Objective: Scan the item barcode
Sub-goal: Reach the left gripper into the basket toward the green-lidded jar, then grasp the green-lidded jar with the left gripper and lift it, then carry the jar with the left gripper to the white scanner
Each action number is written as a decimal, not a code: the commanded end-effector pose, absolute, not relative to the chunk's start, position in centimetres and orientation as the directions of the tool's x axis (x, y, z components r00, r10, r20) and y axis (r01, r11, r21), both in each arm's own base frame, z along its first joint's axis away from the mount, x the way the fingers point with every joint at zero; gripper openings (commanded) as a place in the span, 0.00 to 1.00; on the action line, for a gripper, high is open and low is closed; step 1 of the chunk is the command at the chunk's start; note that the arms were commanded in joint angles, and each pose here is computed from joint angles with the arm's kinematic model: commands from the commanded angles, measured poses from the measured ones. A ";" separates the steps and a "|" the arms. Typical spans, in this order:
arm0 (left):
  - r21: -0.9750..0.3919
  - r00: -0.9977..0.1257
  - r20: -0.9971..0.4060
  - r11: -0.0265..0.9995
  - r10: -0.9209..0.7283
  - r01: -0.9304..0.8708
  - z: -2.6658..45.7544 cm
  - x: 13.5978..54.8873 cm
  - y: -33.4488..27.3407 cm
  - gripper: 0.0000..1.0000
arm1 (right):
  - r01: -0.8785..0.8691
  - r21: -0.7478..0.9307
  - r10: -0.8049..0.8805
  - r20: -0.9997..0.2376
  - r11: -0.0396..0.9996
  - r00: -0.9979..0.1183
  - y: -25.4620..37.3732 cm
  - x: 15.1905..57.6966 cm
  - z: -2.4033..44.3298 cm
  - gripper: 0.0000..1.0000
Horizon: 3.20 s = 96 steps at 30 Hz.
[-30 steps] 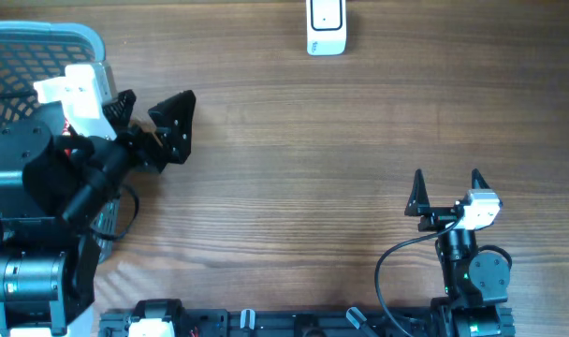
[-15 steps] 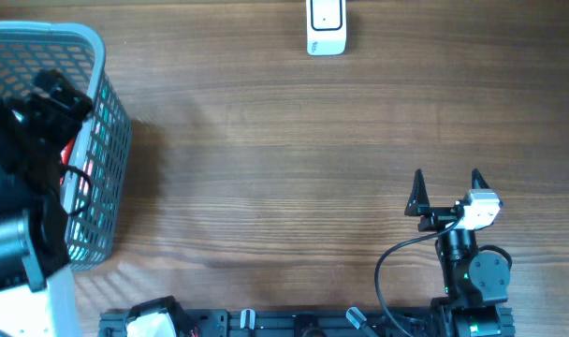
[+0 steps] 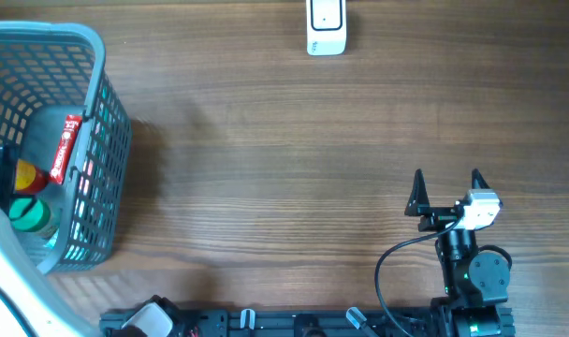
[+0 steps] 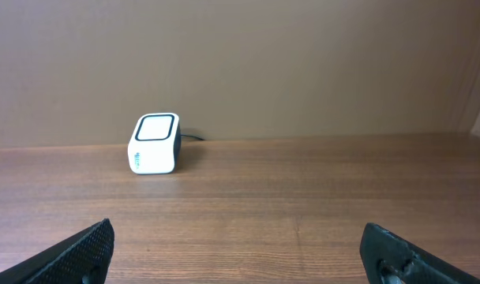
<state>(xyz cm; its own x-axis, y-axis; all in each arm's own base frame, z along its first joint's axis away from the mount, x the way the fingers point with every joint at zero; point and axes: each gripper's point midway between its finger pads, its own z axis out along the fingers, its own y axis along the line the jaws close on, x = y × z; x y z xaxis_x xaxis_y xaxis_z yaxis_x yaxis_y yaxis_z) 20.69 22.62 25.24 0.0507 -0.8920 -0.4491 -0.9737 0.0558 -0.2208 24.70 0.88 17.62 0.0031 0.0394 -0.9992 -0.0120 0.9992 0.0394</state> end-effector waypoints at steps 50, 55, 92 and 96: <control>-0.005 0.064 -0.216 -0.065 -0.974 -0.998 5.4 22.1 27.0 0.58 | -0.029 0.029 0.029 -1.000 0.999 0.010 1.2 24.7 17.8 1.00; -0.008 0.062 -0.221 -0.061 -0.973 -0.998 8.6 22.5 27.4 0.57 | -0.029 0.029 0.029 -1.000 0.999 0.010 1.2 24.7 17.8 1.00; -0.660 -0.584 -0.493 0.715 -0.645 -0.232 34.3 36.3 -10.6 0.63 | -0.029 0.029 0.029 -1.000 0.999 0.010 1.2 24.7 17.8 1.00; -0.534 -0.724 -0.471 0.816 -0.504 -0.221 27.4 38.3 -16.7 0.63 | -0.029 0.028 0.029 -1.000 0.999 0.010 1.2 24.7 17.8 1.00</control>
<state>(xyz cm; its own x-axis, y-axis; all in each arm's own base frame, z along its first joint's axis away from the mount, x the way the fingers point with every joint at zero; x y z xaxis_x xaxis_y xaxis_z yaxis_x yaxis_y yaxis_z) 36.36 -14.01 31.45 -0.6886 -0.5794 -0.4361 -0.2101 0.7349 -0.6448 24.70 0.89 17.62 0.0031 0.0394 -0.9992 -0.0123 0.9991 0.0394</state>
